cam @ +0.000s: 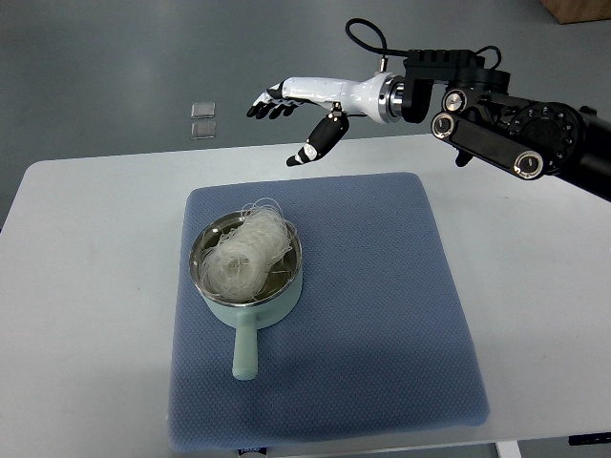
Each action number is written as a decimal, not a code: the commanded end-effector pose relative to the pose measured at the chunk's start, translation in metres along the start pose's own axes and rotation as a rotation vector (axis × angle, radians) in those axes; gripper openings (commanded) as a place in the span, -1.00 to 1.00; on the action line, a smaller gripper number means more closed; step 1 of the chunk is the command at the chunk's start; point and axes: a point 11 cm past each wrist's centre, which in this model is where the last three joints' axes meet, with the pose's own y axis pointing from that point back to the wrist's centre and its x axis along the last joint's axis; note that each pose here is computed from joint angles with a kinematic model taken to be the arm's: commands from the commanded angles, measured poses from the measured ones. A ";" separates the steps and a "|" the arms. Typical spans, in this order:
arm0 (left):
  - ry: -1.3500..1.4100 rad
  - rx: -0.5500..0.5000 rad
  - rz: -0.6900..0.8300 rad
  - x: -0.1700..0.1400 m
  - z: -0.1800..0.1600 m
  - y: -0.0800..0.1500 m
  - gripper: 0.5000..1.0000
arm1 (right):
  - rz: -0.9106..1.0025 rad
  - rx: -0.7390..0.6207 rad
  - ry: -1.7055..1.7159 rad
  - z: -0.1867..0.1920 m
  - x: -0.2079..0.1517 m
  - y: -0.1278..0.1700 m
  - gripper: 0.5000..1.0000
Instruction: Put vermicelli into pot with right hand
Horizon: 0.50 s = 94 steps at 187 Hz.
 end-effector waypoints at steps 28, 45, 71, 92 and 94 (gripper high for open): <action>-0.001 0.000 0.000 0.000 0.000 0.000 1.00 | 0.421 -0.071 -0.473 0.071 0.022 0.037 0.31; -0.001 0.000 -0.001 -0.001 0.000 0.000 1.00 | 0.519 -0.085 -0.601 0.088 0.018 0.046 0.31; -0.001 0.000 -0.001 -0.001 0.000 0.000 1.00 | 0.633 -0.098 -0.857 0.119 0.002 0.062 0.32; -0.001 0.000 -0.003 -0.001 0.000 0.000 1.00 | 0.669 -0.094 -0.970 0.130 -0.009 0.066 0.32; -0.001 0.000 -0.003 -0.001 0.000 0.000 1.00 | 0.672 -0.093 -0.976 0.131 -0.011 0.067 0.32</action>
